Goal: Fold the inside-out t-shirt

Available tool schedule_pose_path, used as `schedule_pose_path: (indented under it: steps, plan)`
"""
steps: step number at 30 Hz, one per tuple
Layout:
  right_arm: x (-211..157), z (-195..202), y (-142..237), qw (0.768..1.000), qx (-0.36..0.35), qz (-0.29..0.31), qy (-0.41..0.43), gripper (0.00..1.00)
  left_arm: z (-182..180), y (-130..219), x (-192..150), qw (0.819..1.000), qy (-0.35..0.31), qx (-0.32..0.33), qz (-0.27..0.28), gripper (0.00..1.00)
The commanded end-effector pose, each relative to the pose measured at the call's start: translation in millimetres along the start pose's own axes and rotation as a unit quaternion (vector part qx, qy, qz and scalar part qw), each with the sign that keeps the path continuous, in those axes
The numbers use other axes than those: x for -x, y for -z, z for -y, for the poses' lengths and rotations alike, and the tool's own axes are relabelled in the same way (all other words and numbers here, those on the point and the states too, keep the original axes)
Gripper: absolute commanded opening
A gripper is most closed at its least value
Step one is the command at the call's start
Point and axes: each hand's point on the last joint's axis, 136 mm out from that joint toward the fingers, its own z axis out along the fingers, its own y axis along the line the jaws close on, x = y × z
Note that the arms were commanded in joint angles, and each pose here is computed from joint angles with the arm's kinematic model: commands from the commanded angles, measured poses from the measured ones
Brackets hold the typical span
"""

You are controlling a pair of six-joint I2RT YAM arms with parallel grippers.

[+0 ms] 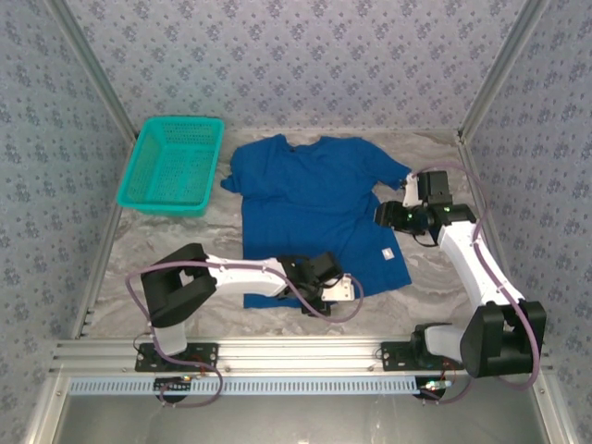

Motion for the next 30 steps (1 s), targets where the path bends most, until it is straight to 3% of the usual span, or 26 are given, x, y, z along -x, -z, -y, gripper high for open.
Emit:
schedule_pose_path:
  steps: [1,8,13,18,30]
  plan:
    - [-5,0,6,1.000,0.003,0.000,0.005,0.57,-11,-5,-10,1.000,-0.010,0.013,-0.024,0.45]
    - [-7,1,5,1.000,0.002,-0.002,0.003,0.57,-21,-7,-14,0.998,0.045,-0.023,-0.032,0.17]
    - [-8,0,6,1.000,0.003,-0.004,0.002,0.57,-21,4,4,0.994,0.087,-0.066,0.009,0.06]
    - [-10,-2,7,1.000,0.005,-0.005,0.003,0.57,-32,20,20,0.988,0.124,-0.083,0.047,0.00]
    - [-31,-26,16,0.999,0.022,-0.038,0.033,0.57,-54,63,41,0.969,0.191,-0.105,0.114,0.00]
